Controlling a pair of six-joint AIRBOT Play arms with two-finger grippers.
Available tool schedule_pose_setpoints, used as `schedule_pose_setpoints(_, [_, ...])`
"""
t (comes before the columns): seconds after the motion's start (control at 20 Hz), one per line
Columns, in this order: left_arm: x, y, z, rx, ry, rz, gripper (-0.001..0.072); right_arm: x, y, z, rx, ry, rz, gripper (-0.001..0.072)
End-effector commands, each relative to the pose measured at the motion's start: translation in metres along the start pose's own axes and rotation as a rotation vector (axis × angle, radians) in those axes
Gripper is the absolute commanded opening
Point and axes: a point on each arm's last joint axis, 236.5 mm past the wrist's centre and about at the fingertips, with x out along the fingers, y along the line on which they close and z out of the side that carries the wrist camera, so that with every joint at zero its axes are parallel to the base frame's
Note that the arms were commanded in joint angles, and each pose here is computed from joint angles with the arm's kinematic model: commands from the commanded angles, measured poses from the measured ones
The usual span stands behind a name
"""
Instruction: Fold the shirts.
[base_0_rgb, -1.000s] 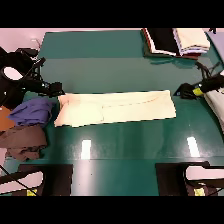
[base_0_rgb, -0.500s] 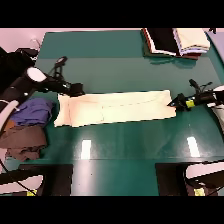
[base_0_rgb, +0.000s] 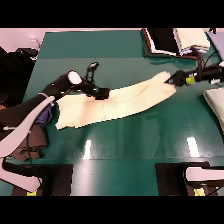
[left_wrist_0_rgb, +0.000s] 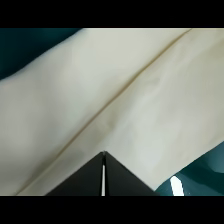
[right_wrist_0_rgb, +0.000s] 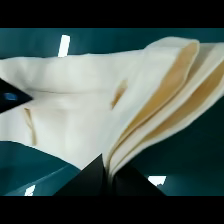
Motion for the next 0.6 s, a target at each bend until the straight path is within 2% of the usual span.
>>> schedule_pose_setpoints(0.0, [0.036,-0.016,0.000,0.010,0.031,-0.024,0.0019,-0.029,0.088,0.025,-0.161,-0.081,0.034,0.0015])
schedule_pose_setpoints(0.2, [0.057,-0.016,-0.012,-0.014,0.075,-0.026,0.0019,-0.035,0.157,0.028,-0.285,-0.103,0.082,0.0014])
schedule_pose_setpoints(0.55, [0.054,-0.015,-0.015,-0.021,0.105,-0.029,0.0019,-0.022,0.219,0.020,-0.376,-0.093,0.155,0.0014])
